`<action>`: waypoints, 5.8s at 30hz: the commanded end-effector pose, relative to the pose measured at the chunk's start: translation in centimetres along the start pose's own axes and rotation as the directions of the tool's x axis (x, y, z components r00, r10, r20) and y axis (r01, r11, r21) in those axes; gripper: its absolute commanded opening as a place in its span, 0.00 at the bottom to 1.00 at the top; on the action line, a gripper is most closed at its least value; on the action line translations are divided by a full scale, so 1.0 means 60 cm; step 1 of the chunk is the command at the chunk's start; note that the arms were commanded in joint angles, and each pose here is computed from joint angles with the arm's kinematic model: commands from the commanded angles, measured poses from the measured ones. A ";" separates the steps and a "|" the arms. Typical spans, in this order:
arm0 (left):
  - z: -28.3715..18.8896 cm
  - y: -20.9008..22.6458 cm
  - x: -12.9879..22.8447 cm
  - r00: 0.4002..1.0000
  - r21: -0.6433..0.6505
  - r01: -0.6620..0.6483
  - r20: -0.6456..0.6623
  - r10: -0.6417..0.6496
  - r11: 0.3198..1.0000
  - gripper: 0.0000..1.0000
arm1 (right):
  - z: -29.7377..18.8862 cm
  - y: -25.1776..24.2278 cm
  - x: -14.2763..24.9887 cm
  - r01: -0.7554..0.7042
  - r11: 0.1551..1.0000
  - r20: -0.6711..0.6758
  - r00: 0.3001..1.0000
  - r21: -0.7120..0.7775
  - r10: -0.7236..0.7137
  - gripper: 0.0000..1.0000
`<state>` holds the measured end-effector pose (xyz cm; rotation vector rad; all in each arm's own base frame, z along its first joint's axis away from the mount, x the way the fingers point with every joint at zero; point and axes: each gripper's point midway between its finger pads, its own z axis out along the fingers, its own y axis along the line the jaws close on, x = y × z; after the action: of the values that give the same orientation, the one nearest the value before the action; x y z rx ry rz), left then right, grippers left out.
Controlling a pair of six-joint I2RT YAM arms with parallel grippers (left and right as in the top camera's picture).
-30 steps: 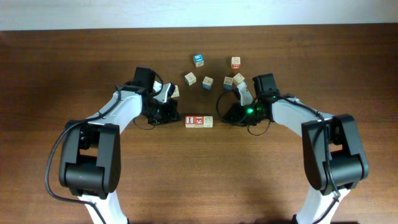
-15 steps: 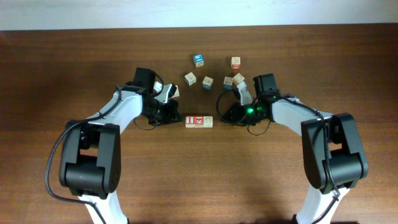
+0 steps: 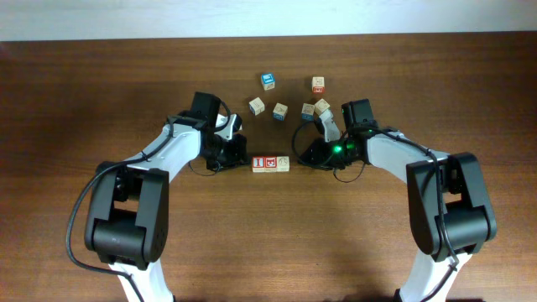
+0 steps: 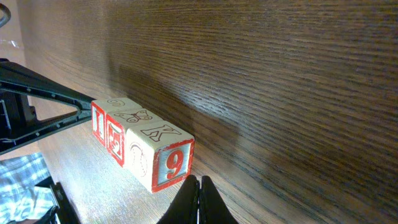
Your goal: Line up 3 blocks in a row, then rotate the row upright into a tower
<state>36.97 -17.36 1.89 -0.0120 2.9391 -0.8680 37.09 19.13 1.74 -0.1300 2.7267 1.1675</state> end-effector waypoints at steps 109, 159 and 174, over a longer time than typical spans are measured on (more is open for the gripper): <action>0.007 -0.011 0.015 0.999 0.059 0.025 -0.041 -0.023 0.998 0.00 | 0.048 0.173 0.021 0.173 0.978 -0.025 0.984 -0.116 -0.177 0.04; -0.299 -0.027 -0.065 0.907 -0.414 0.019 0.390 0.159 0.910 0.00 | -0.201 0.230 -0.037 0.248 0.958 0.250 0.928 0.144 -0.277 0.64; -0.436 -0.087 0.012 0.824 -0.347 0.048 0.543 0.159 0.937 0.99 | -0.539 0.275 0.221 0.166 0.861 0.545 0.712 0.481 -0.442 0.98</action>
<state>34.14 -7.32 26.27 -0.1637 2.4654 -0.2310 17.51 7.37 32.76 -0.1166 2.1429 0.4430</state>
